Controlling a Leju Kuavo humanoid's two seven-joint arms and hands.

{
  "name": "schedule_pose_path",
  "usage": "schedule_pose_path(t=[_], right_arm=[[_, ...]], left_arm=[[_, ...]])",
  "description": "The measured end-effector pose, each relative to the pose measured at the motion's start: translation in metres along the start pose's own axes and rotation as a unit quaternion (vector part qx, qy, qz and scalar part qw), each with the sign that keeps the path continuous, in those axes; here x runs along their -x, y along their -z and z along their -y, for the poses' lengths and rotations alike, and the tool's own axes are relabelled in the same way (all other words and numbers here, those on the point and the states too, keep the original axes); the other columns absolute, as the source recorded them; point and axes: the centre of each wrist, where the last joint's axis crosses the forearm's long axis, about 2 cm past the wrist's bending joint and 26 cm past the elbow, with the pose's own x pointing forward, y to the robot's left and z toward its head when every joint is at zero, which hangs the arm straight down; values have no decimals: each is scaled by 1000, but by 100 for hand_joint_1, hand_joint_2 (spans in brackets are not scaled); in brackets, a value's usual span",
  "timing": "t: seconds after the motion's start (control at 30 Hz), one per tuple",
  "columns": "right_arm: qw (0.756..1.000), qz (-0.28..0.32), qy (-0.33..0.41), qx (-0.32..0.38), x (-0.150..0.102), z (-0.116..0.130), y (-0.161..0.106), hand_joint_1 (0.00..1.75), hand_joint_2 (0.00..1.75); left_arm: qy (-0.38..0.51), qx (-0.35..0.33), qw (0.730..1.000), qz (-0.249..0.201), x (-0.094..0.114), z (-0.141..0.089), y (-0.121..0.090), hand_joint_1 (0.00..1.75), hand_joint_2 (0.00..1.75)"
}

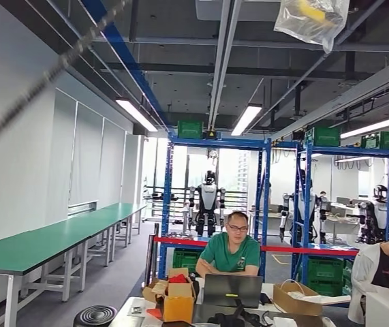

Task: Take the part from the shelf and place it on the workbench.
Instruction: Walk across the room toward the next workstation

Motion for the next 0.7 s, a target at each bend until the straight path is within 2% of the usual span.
schedule_pose_path(t=[0.5, 0.7], right_arm=[[1000, -20, 9, 2, 4, -8, -16, 0, 0], [999, -38, 29, -13, 4, -31, -42, 0, 0]], left_arm=[[-2, -2, 1000, 1, 2, -1, -1, 0, 0], [-3, -3, 1000, 0, 5, -3, -2, 0, 0]])
